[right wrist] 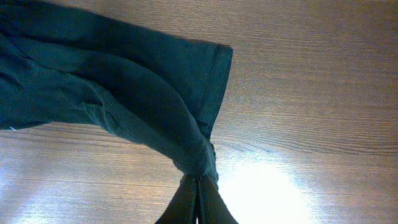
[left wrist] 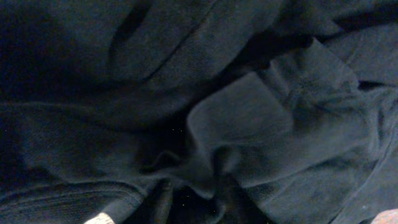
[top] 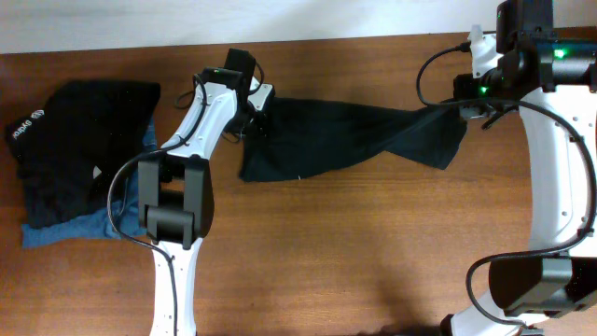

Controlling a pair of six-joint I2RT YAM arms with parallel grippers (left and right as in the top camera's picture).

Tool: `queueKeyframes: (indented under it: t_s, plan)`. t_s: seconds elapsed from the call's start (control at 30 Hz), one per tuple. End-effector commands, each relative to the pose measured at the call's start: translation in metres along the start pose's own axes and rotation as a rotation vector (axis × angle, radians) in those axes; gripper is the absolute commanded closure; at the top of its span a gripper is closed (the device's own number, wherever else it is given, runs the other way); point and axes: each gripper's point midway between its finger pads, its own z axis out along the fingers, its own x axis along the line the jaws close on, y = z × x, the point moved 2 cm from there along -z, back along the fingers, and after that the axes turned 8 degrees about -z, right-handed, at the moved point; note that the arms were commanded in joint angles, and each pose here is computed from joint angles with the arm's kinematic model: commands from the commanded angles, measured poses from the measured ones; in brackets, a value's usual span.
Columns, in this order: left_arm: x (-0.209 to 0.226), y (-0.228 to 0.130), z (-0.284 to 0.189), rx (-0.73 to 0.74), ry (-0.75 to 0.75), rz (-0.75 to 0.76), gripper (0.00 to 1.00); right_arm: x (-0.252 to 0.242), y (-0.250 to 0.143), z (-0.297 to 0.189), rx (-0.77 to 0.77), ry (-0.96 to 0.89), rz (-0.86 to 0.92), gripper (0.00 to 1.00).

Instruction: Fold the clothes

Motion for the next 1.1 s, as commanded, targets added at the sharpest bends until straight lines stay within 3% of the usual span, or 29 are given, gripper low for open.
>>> queueKeyframes:
  t_s: [0.0,0.13,0.27,0.67,1.07]
  plan:
    - [0.001,-0.003,0.006,0.013,0.003,-0.004,0.86,-0.004,0.002,-0.015,-0.039,-0.024,0.012,0.96]
    - [0.002,-0.002,0.003,0.008,0.005,-0.003,0.96,-0.004,0.002,-0.015,-0.038,-0.024,0.012,0.96]
    - [-0.001,0.011,-0.022,-0.048,0.010,0.003,0.98,-0.004,0.002,-0.015,-0.039,-0.024,0.012,0.96]
    - [-0.012,0.057,-0.222,-0.453,0.040,0.046,0.97,-0.004,0.003,-0.015,-0.041,-0.025,0.013,0.96]
    - [-0.022,0.023,-0.363,-0.709,0.052,0.057,0.97,0.002,-0.001,-0.058,-0.150,-0.017,0.042,0.96]
